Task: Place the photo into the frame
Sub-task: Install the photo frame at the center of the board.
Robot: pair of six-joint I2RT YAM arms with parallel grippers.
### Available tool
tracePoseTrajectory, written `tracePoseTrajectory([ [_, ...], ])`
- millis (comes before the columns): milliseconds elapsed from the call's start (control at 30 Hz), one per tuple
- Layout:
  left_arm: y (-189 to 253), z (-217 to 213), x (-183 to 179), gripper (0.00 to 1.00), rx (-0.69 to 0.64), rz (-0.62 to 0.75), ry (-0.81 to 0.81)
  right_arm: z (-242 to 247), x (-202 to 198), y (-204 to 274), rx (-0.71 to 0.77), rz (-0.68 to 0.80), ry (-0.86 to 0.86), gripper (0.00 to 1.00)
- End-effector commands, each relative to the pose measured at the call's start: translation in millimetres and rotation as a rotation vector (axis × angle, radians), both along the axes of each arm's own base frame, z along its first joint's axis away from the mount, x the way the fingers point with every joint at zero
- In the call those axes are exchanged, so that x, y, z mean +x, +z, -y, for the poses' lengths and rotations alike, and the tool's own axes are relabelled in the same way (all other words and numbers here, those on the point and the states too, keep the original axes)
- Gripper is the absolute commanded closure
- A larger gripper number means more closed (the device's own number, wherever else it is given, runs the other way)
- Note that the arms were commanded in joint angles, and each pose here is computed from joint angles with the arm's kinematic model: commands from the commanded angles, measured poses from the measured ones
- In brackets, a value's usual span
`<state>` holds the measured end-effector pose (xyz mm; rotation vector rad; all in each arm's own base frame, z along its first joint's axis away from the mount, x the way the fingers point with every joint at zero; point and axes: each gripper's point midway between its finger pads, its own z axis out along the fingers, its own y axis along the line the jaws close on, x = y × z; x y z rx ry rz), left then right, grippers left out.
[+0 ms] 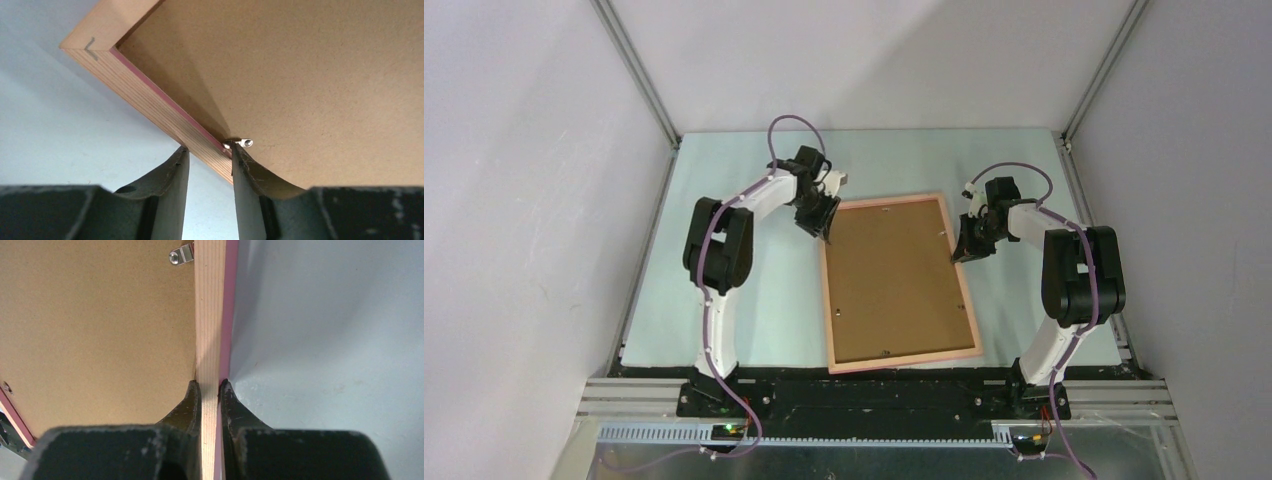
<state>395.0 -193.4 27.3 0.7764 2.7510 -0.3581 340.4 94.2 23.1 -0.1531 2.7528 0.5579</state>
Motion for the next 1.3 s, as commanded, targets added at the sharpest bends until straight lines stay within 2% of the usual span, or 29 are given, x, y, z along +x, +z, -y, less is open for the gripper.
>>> tracePoseTrajectory([
  [0, -12.6, 23.0, -23.1, 0.59, -0.169, -0.198, 0.079, 5.2, -5.4, -13.3, -0.023, -0.047, -0.008, 1.00],
  [200, -11.6, 17.7, -11.4, 0.51, -0.169, -0.166, 0.161, 4.9, -5.3, -13.5, -0.022, -0.048, -0.007, 1.00],
  [367, -17.1, 8.7, -3.2, 0.50, -0.106, -0.120, 0.199, 4.9, -5.2, -12.8, -0.022, -0.047, -0.007, 1.00],
  [667, -18.9, -7.1, 10.2, 0.58, -0.025, -0.041, 0.283, 5.2, -5.3, -13.3, -0.022, -0.049, -0.009, 1.00],
  [1033, -22.1, -18.4, -2.6, 0.64, 0.026, -0.035, 0.245, 5.2, -5.8, -13.7, -0.019, -0.051, -0.008, 1.00],
  [1267, -8.4, -25.4, -1.7, 0.69, 0.054, 0.021, 0.189, 5.4, -5.6, -12.3, -0.018, -0.048, -0.009, 1.00],
])
